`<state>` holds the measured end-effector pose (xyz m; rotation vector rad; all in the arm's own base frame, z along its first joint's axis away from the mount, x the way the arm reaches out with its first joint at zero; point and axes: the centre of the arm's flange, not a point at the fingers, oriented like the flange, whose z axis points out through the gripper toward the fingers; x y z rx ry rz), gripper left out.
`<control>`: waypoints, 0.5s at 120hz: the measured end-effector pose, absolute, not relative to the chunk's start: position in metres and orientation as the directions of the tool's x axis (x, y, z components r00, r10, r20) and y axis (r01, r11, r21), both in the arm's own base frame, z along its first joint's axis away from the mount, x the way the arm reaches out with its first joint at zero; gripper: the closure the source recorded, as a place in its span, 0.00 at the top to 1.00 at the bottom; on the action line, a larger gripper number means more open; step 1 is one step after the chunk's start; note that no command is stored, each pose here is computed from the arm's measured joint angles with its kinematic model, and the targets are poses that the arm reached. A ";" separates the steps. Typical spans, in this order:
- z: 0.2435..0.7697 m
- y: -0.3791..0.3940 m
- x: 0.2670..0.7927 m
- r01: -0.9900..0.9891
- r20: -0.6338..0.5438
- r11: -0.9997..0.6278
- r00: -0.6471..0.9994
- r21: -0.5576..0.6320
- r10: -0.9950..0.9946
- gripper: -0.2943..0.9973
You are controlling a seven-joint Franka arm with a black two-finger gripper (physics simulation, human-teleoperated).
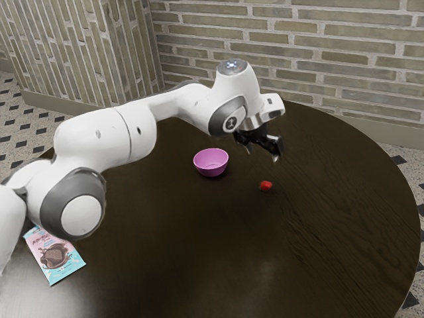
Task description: Take strawberry from the bowl
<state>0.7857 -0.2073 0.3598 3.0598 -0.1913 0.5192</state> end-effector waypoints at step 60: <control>0.593 -0.134 0.661 -0.048 0.290 -0.993 0.954 -0.106 -0.077 0.77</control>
